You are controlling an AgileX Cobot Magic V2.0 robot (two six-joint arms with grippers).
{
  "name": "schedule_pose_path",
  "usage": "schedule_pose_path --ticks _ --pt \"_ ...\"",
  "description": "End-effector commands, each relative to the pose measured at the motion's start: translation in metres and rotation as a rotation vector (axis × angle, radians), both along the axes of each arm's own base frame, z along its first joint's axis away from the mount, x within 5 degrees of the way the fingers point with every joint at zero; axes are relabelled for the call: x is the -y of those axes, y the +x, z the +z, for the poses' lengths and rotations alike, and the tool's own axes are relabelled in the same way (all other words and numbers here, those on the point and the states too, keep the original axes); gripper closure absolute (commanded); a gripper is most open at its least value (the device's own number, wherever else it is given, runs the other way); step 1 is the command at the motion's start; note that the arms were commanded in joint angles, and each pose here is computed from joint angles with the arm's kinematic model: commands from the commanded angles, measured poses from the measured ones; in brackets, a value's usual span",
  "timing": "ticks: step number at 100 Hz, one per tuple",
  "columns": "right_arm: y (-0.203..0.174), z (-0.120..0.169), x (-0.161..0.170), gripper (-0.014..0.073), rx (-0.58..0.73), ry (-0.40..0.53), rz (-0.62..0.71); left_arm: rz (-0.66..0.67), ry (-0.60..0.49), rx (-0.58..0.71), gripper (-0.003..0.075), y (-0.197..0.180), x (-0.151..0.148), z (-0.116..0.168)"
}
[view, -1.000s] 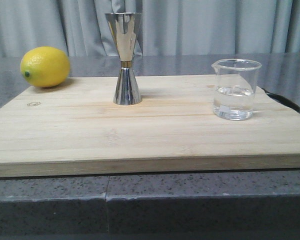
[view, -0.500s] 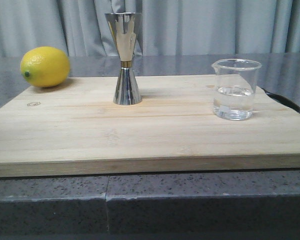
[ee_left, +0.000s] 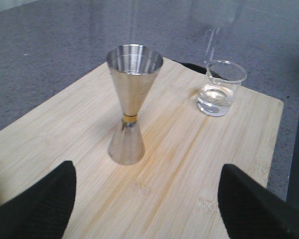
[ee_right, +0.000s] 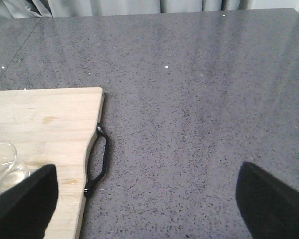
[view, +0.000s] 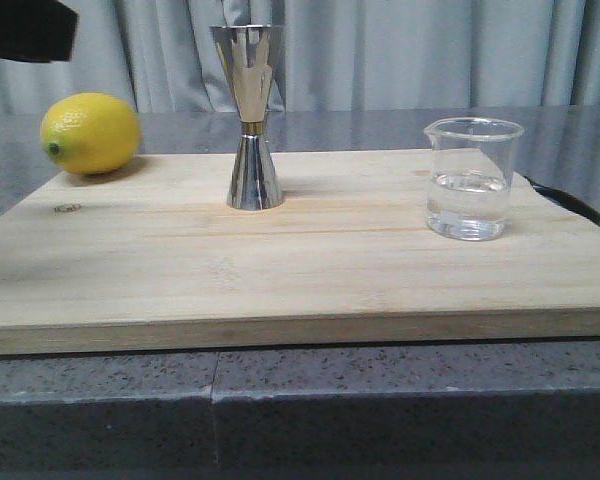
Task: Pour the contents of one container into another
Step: 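Reach the left gripper to the steel jigger and grasp it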
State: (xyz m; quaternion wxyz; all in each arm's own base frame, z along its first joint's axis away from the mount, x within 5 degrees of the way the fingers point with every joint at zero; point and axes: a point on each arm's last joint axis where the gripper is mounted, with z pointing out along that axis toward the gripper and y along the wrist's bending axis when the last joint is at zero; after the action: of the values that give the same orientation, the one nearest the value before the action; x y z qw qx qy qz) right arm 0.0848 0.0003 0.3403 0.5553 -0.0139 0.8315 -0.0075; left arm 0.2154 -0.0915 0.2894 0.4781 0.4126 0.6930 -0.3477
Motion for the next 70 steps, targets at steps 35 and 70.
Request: schedule_pose_path --ticks 35,70 --pt "0.004 0.021 0.001 -0.004 0.15 -0.023 0.001 -0.108 -0.248 0.05 0.0185 0.044 0.044 -0.026" --pt "0.004 0.022 0.001 -0.004 0.153 -0.023 0.001 -0.197 -0.262 0.059 0.0185 0.076 0.077 -0.029"
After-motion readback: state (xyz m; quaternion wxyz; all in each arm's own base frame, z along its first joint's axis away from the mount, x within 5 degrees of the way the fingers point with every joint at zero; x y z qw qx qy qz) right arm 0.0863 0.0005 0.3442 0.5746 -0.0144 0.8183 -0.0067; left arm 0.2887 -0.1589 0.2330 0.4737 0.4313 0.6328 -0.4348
